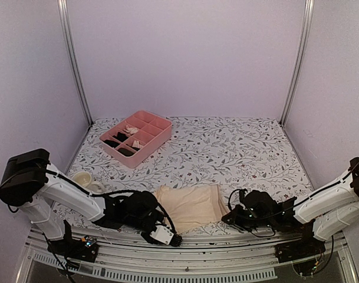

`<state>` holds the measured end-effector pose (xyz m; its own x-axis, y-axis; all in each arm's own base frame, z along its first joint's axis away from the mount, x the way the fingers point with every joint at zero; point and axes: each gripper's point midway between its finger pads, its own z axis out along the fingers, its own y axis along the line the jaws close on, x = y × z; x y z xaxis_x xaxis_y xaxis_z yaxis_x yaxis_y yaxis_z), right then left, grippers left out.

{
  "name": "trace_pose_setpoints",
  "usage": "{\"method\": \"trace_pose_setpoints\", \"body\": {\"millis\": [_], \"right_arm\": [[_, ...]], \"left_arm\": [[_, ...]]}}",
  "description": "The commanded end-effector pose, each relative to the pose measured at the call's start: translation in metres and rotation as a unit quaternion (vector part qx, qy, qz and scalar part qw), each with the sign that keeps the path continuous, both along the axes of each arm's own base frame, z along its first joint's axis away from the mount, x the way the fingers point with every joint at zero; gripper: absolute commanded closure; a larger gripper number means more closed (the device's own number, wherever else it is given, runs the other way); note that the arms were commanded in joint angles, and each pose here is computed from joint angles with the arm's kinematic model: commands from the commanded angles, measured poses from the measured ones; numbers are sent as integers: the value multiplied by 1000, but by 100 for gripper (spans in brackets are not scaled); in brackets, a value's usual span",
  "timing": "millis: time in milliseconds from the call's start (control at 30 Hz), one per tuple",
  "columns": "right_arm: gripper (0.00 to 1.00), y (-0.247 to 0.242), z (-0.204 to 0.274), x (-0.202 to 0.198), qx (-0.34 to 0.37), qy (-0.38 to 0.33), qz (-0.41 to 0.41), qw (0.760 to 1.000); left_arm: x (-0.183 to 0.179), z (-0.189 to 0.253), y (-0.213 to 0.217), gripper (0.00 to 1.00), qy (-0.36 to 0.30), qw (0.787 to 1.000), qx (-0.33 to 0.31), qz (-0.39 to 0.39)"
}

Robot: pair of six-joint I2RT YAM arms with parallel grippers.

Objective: Roll the underwear
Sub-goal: Adjust the underwear at the center of the board.

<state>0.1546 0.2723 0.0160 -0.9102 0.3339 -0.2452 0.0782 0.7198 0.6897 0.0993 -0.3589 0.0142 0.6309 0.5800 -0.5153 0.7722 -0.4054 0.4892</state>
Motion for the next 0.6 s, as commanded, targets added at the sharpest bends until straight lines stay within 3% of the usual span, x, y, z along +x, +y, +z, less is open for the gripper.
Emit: {"method": "trace_pose_setpoints", "body": {"millis": [0,567], "right_arm": [[97,-13,0,5,-14,-14,-19,1000],[98,-26,24,19,-55,-50,-37,997]], "left_arm": [[-11,-4,1,100,11,1000,13,-19],[-16,-1,7,100,10,999,17,-33]]}}
